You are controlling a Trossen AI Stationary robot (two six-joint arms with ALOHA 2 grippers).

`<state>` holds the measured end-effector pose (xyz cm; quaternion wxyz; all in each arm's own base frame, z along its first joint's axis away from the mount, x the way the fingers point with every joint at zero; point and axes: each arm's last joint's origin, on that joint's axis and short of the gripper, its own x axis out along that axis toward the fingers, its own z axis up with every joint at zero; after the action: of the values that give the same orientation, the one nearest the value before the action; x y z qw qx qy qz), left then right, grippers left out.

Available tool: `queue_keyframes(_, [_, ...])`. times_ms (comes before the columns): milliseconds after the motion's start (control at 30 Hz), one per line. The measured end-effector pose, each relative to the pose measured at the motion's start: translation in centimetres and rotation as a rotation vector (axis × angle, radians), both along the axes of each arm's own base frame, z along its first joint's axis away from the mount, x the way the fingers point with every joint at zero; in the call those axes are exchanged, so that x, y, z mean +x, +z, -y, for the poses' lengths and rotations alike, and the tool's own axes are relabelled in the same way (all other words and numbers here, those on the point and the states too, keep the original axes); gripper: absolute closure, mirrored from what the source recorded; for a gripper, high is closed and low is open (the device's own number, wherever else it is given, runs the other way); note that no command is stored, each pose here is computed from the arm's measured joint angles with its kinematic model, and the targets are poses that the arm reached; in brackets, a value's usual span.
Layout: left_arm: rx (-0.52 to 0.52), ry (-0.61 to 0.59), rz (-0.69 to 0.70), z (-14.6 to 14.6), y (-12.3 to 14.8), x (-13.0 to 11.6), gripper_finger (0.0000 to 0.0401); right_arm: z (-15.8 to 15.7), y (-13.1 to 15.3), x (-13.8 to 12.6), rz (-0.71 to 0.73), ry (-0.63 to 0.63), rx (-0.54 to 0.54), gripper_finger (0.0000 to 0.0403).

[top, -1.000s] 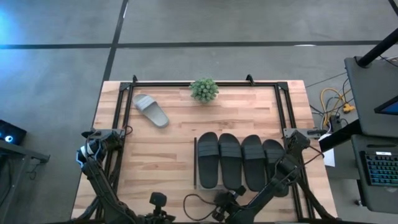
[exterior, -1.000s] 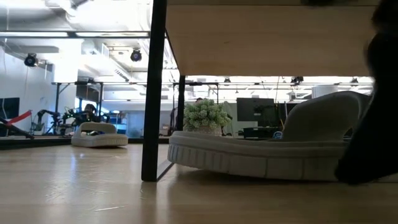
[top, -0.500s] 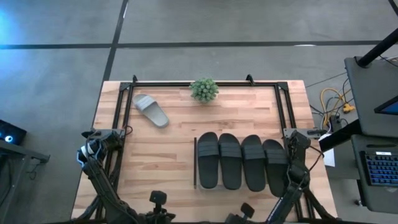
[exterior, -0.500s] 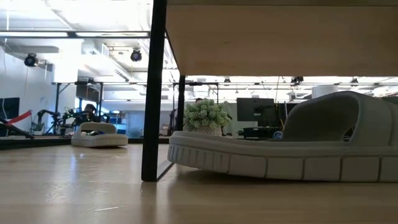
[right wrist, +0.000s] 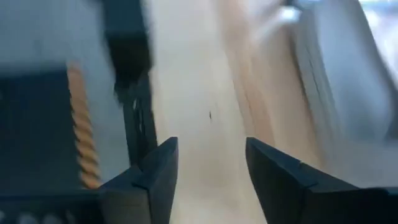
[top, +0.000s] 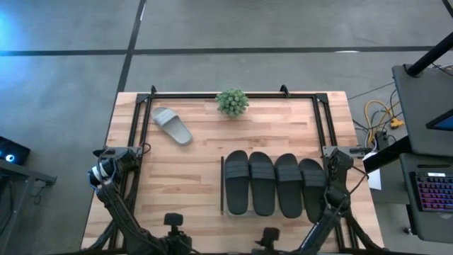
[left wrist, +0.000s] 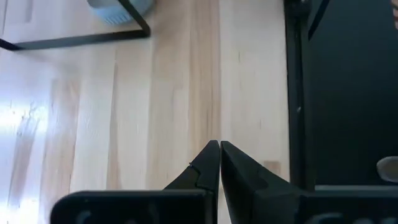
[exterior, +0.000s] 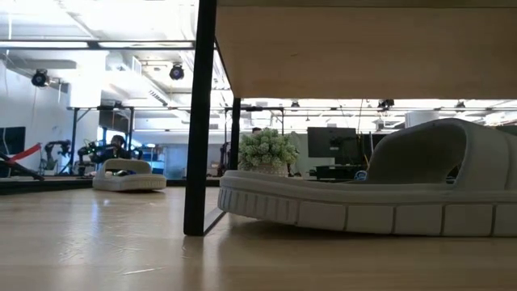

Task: Pick and place slides into the shelf
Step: Put the white slipper under the shelf

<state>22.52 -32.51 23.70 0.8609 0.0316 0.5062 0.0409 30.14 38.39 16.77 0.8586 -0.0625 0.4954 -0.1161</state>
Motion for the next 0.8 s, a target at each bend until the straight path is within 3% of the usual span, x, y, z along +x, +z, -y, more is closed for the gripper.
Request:
queue_keyframes(167, [0.021,-0.015,-0.016,0.1,-0.9,-0.7,0.0401,0.0,-0.1,-0.1,-0.173,0.390,-0.165,0.0218])
queue_keyframes(367, [0.060,0.024,-0.013,-0.3,-2.3,-1.4,0.0401,1.3,-0.4,0.0,-0.355,0.626,-0.310,0.0233])
queue_keyframes(467, [0.083,0.057,-0.007,-0.7,-3.3,-1.7,0.0401,2.9,-0.6,0.4,-0.486,0.672,-0.372,0.0236])
queue_keyframes(600, [0.090,0.093,-0.015,-1.0,-4.3,-2.2,0.0401,5.3,-1.0,1.3,-0.646,0.636,-0.423,0.0236])
queue_keyframes(800, [0.075,0.121,0.009,-1.0,-4.9,-2.5,0.0401,7.0,-1.0,3.0,-0.668,0.625,-0.447,0.0236])
